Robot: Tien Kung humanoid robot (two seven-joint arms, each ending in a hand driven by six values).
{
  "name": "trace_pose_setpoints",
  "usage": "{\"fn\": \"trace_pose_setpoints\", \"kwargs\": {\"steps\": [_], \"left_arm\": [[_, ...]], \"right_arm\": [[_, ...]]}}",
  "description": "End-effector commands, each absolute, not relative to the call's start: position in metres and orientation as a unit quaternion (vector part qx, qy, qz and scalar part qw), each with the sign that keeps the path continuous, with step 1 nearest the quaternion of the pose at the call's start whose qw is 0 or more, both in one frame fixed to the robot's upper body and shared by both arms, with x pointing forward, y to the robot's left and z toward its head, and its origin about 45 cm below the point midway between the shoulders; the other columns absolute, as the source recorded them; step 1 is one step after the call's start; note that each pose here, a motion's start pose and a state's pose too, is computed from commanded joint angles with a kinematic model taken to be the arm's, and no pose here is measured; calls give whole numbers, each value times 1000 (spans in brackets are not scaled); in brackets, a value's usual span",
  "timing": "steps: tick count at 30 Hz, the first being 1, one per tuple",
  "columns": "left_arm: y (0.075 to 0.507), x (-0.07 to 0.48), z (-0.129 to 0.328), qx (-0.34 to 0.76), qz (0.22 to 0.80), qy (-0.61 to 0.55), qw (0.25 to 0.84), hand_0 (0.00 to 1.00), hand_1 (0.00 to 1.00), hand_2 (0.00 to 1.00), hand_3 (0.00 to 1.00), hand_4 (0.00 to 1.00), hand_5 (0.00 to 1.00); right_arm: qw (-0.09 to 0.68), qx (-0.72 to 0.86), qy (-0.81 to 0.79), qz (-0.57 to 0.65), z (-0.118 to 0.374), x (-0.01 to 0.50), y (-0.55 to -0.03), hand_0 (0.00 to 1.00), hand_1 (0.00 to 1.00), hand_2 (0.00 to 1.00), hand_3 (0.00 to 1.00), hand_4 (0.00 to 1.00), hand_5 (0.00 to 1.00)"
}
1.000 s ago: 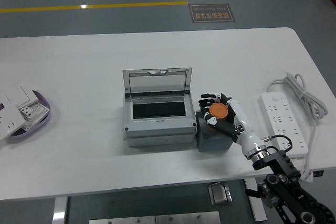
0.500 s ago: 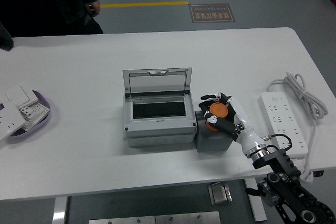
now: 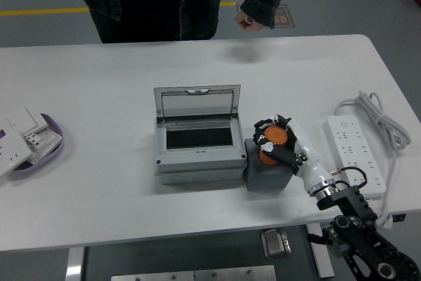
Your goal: Pick up the cylinder from the cube,place it in the box,flap close box
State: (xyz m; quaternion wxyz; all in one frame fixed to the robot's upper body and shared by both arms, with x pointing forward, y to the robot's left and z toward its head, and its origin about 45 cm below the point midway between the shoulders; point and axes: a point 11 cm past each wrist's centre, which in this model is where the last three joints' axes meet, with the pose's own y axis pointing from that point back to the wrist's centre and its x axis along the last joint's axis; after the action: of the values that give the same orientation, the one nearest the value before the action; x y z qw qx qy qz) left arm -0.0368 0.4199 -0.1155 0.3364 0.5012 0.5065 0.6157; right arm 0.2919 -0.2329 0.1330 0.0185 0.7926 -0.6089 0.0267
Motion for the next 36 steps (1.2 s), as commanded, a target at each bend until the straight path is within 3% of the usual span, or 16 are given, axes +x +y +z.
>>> {"fn": "trace_pose_setpoints", "kwargs": {"steps": [9, 16, 17, 22, 23, 36], "left_arm": [[421, -37, -115, 502, 616, 506, 336, 607, 637, 585, 642, 705, 195], [422, -40, -115, 505, 614, 507, 334, 607, 637, 586, 642, 704, 198], [422, -41, -115, 505, 614, 507, 333, 608, 637, 587, 645, 710, 211], [422, -42, -114, 507, 613, 507, 333, 608, 637, 587, 645, 710, 211], [423, -42, -114, 507, 613, 507, 333, 608, 637, 589, 647, 720, 238], [430, -47, -112, 514, 611, 507, 324, 609, 637, 590, 650, 728, 246]], "right_arm": [[13, 795, -602, 76, 161, 299, -228, 316, 346, 318, 297, 3, 2], [37, 835, -528, 149, 192, 301, -177, 312, 338, 315, 296, 2, 2], [42, 841, -515, 161, 195, 302, -167, 229, 293, 312, 291, 2, 2], [84, 859, -452, 224, 206, 306, -128, 229, 293, 312, 291, 2, 2], [96, 860, -441, 240, 208, 308, -122, 68, 195, 304, 280, 2, 2], [229, 819, -313, 423, 219, 320, -66, 6, 169, 302, 278, 2, 2]]}}
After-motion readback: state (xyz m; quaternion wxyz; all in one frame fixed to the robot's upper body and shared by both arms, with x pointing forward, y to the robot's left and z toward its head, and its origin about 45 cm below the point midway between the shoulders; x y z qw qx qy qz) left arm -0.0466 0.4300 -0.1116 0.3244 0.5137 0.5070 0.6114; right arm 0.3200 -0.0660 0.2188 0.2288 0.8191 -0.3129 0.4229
